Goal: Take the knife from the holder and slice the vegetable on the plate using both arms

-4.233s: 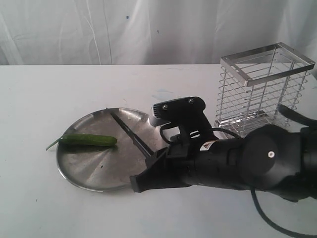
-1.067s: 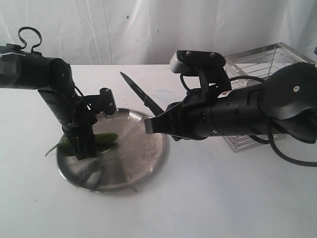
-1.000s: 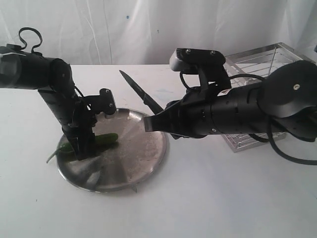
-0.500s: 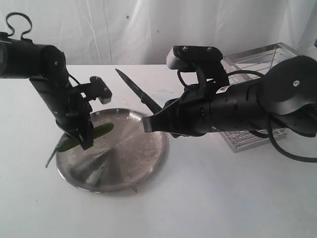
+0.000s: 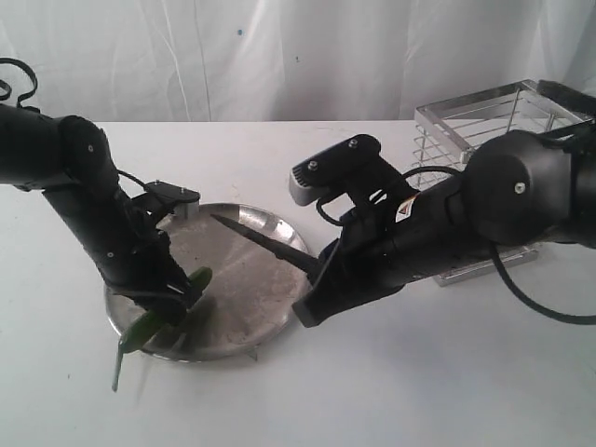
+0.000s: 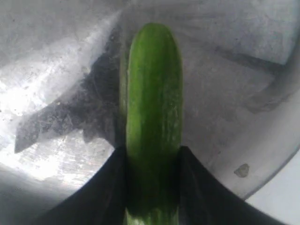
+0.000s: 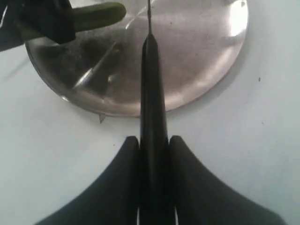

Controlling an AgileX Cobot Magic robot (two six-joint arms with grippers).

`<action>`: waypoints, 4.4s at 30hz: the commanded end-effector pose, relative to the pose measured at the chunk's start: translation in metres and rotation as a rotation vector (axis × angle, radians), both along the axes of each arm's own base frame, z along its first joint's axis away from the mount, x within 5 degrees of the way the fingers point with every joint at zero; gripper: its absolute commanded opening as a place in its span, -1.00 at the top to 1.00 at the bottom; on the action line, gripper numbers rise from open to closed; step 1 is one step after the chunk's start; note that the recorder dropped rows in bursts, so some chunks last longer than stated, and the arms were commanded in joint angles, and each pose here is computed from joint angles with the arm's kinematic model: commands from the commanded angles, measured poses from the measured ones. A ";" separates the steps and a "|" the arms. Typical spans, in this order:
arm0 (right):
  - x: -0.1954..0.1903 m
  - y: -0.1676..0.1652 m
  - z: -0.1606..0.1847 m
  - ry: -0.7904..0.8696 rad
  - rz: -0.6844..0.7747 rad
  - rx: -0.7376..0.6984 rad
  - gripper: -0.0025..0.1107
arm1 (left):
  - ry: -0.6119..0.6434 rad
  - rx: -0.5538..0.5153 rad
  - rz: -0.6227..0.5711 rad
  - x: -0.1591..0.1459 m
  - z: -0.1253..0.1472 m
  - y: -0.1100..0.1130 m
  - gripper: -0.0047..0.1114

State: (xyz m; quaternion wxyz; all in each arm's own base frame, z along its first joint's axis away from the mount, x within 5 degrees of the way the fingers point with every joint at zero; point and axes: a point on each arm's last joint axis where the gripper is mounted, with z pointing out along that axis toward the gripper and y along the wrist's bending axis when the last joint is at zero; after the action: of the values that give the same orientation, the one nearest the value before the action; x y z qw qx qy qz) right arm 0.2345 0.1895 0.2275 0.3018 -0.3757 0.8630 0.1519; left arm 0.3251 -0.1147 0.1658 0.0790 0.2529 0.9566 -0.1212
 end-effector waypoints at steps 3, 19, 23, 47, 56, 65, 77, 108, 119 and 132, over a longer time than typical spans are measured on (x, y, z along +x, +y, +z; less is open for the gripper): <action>0.010 0.005 -0.005 0.034 0.041 -0.066 0.96 | 0.010 -0.018 0.072 -0.002 -0.001 -0.002 0.53; 0.005 0.021 -0.010 0.013 0.110 -0.087 0.96 | -0.081 -0.043 0.088 -0.005 0.028 0.000 -0.10; 0.006 0.024 -0.009 -0.015 0.107 -0.073 0.96 | -0.129 -0.031 0.066 -0.010 0.045 0.003 -0.10; 0.008 0.036 -0.028 -0.006 0.116 -0.086 0.96 | -0.270 -0.009 0.084 -0.015 0.078 0.011 -0.10; 0.011 0.038 -0.036 0.006 0.102 -0.083 0.96 | -0.270 -0.010 0.086 -0.015 0.078 0.011 -0.10; 0.012 0.040 -0.037 -0.002 0.095 -0.076 0.96 | -0.274 -0.010 0.086 -0.015 0.078 0.011 -0.10; 0.010 0.049 -0.051 0.003 0.114 -0.091 0.96 | -0.273 -0.010 0.086 -0.015 0.078 0.011 -0.10; 0.016 0.055 -0.041 -0.015 0.109 -0.067 0.96 | -0.284 -0.037 0.122 -0.013 0.079 0.010 -0.10; 0.019 0.057 -0.055 0.017 0.082 -0.075 0.96 | -0.241 -0.043 0.130 -0.011 0.068 0.007 -0.10; 0.018 0.057 -0.055 0.030 0.087 -0.082 0.96 | -0.315 -0.099 0.161 -0.002 0.070 0.004 0.26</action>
State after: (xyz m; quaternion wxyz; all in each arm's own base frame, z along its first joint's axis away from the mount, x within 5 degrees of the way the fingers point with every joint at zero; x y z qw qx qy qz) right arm 0.2517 0.2457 0.1715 0.2674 -0.4261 0.8540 0.1329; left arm 0.3236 -0.1081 0.2357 0.2435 0.1890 0.9451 -0.1088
